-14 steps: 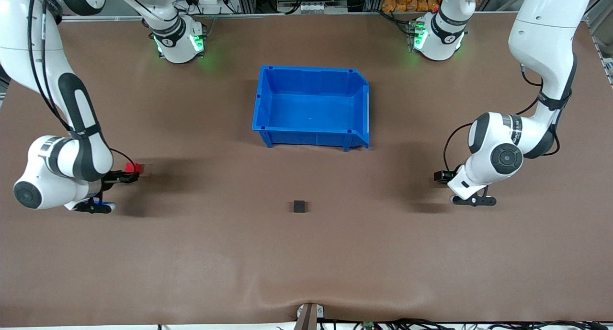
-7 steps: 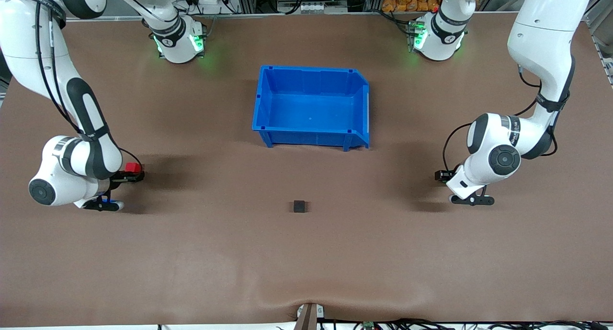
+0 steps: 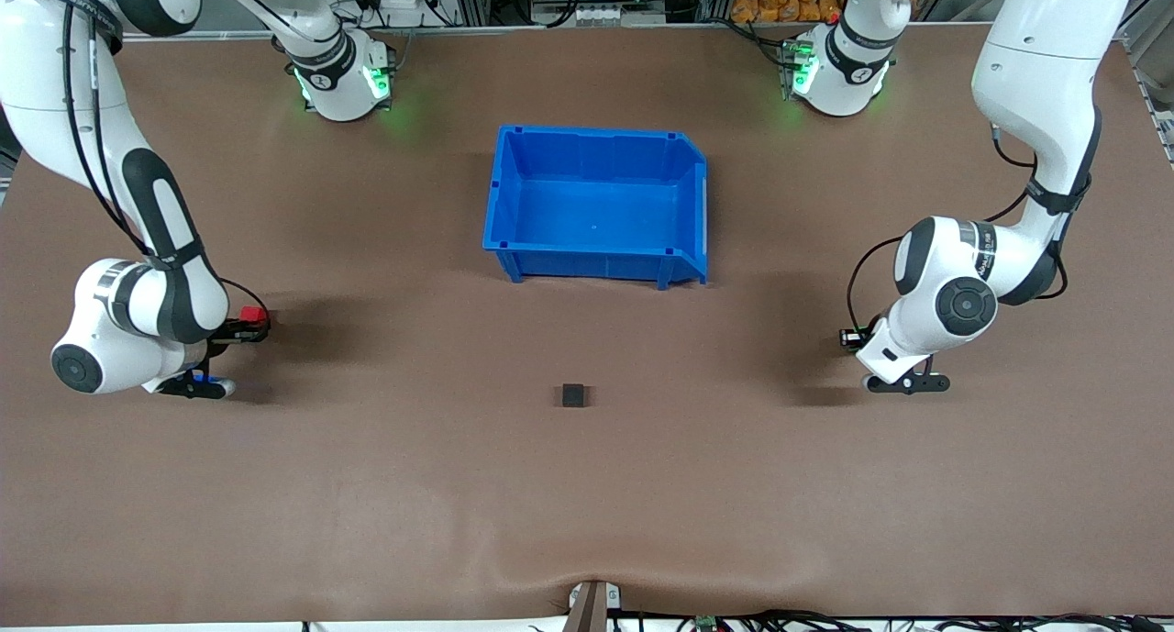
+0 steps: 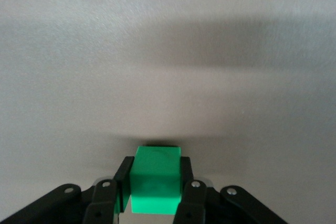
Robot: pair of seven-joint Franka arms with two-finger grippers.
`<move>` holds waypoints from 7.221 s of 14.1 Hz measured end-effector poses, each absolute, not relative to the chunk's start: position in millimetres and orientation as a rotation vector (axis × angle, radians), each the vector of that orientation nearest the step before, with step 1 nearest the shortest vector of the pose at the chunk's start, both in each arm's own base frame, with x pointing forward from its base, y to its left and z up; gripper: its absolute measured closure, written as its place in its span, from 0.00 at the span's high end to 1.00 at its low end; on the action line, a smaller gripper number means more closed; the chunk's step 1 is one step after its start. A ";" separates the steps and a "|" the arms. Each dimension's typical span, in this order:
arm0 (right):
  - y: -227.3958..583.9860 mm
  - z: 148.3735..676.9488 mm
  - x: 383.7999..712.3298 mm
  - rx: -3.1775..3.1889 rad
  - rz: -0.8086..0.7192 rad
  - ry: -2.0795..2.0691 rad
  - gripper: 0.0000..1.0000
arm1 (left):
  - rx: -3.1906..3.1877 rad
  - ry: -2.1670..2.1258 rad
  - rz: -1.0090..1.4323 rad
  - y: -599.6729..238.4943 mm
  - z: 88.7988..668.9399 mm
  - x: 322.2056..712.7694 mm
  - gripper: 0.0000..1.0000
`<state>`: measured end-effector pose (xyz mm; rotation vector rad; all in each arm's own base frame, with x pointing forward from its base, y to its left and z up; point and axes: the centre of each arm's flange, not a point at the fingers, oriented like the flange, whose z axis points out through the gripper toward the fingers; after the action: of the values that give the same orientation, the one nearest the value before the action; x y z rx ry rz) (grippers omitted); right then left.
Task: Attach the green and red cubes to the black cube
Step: 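Carry the red cube and green cube toward the black cube, then place the red cube beside the black cube while the left gripper holds green, then set the green cube against the black cube and open the left gripper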
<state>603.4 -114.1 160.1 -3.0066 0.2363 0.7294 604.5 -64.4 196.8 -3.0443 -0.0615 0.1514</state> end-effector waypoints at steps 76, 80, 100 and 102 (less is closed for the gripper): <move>-3.0 624.4 537.4 -3.097 0.121 0.156 1.00 | -2.487 -2.298 0.124 -475.1 187.2 616.6 0.40; 2.2 667.2 533.0 -3.114 0.067 0.130 1.00 | -2.497 -2.313 0.108 -482.7 186.8 613.1 0.40; -34.6 675.3 525.7 -3.104 0.162 0.003 1.00 | -2.718 -1.740 -0.155 -457.4 279.3 624.1 1.00; -34.0 675.0 525.8 -3.104 0.163 0.000 1.00 | -2.751 -1.624 -0.143 -414.5 316.7 646.1 1.00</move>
<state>525.8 -34.0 675.0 -3.1038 0.0000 0.1634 646.1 -414.5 316.7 -2.7505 -1.6237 -0.1433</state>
